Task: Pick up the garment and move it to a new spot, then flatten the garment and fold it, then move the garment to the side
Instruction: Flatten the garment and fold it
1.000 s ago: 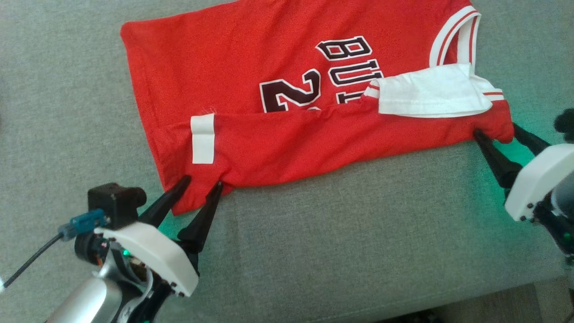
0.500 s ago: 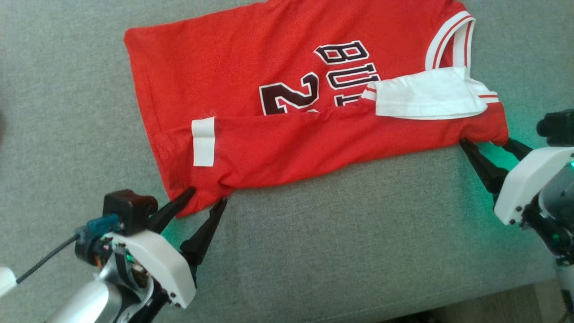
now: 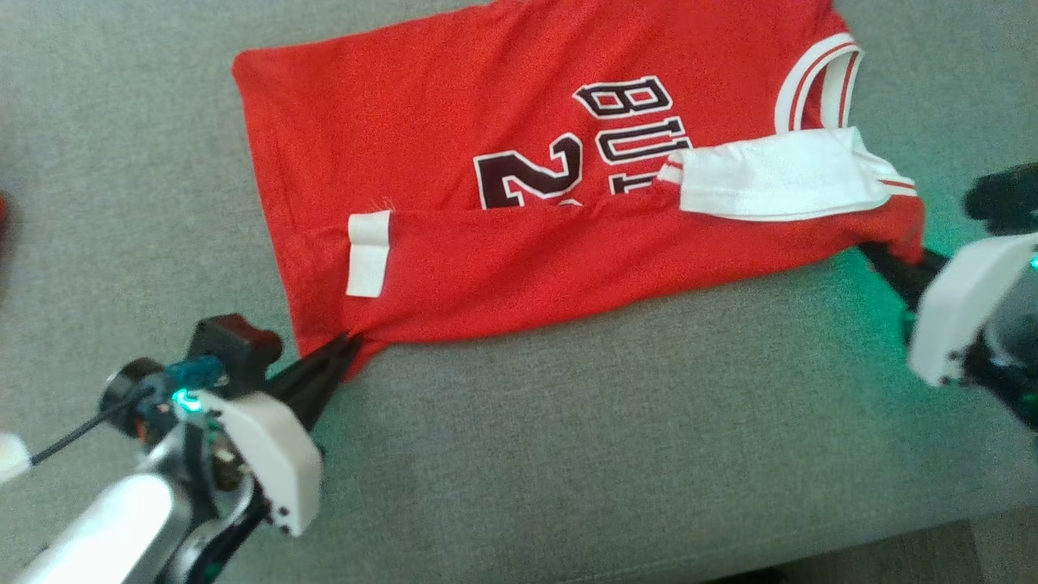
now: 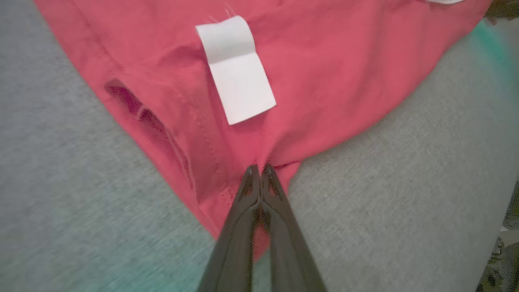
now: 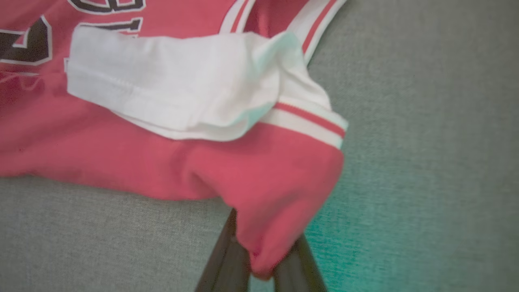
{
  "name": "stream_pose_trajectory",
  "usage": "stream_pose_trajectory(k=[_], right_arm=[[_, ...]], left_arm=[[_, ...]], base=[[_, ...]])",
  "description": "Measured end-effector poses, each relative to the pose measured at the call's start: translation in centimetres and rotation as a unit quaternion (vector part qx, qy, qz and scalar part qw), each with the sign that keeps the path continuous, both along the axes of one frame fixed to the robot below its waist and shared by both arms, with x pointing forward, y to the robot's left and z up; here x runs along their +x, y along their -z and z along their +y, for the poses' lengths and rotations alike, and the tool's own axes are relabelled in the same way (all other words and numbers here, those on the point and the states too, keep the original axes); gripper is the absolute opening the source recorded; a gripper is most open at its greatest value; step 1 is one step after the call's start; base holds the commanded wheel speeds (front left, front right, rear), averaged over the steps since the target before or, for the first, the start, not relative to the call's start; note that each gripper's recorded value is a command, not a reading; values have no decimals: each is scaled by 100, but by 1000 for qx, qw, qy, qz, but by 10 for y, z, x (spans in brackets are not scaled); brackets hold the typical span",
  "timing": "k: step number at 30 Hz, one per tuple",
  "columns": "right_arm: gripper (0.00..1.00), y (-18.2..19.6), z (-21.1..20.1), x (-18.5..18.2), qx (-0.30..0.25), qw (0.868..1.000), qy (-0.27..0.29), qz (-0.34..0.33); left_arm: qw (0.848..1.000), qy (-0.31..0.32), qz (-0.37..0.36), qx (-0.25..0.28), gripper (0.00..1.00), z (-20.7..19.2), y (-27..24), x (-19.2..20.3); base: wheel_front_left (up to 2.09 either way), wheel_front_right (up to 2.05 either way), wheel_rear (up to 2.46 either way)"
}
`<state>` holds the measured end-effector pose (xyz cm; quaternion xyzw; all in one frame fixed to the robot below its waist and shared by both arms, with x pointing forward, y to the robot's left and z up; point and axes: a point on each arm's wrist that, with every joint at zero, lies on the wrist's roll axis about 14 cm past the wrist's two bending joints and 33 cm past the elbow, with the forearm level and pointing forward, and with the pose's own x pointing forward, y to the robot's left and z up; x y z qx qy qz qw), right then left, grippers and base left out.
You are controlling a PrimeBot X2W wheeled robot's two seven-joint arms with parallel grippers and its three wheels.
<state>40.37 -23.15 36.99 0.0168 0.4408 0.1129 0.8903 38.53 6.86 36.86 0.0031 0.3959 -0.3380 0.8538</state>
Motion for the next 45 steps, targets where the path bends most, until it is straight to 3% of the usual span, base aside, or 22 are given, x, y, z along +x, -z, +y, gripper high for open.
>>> stream_pose_trajectory(k=[3, 8, 12, 19, 20, 21, 22, 23, 24, 29, 34, 40, 45], right_arm=[[0, -16, -17, -1, -13, 1000, -11, -6], [0, -42, -33, -13, -36, 998, -56, 15], [0, -31, -42, -48, -44, 992, -80, 86], [0, 2, -22, -101, -20, 977, -121, 175], [5, 4, -21, -103, -19, 977, -123, 176], [45, 4, -22, -102, -19, 977, -122, 171], [100, 3, -25, -100, -23, 979, -118, 166], [100, 2, -26, -99, -27, 979, -118, 161], [100, 1, -28, -98, -31, 980, -117, 159], [100, -16, -50, -81, -52, 987, -85, 124], [100, -69, -64, -18, -63, 997, -51, 12], [100, -96, -54, 71, -114, 987, -68, -90], [100, -79, -39, 129, -133, 982, -64, -118]], left_arm=[[1000, 6, -13, 20, 0, 13, -8, -2], [1000, 14, -19, 1, 0, 8, -30, -27], [1000, 10, 3, -15, 0, 1, -32, -59], [997, -13, 55, -45, 0, -18, -17, -103], [997, -20, 54, -44, 0, -17, -16, -103], [997, -28, 52, -43, 0, -15, -15, -102], [997, -35, 48, -42, 24, -14, -14, -101], [998, -37, 42, -39, 72, -12, -14, -100], [998, -41, 34, -34, 100, -9, -15, -98], [997, -69, -3, -19, 100, 9, -24, -80], [988, -126, -83, -33, 100, 36, -60, -28], [980, -138, -137, -44, 100, 31, -67, 51], [983, -125, -132, -31, 100, 18, -44, 93]], base=[[0, 0, 0], [0, 0, 0], [0, 0, 0], [0, 0, 0], [0, 0, 0], [0, 0, 0], [0, 0, 0], [0, 0, 0], [0, 0, 0], [0, 0, 0], [0, 0, 0], [0, 0, 0], [0, 0, 0]])
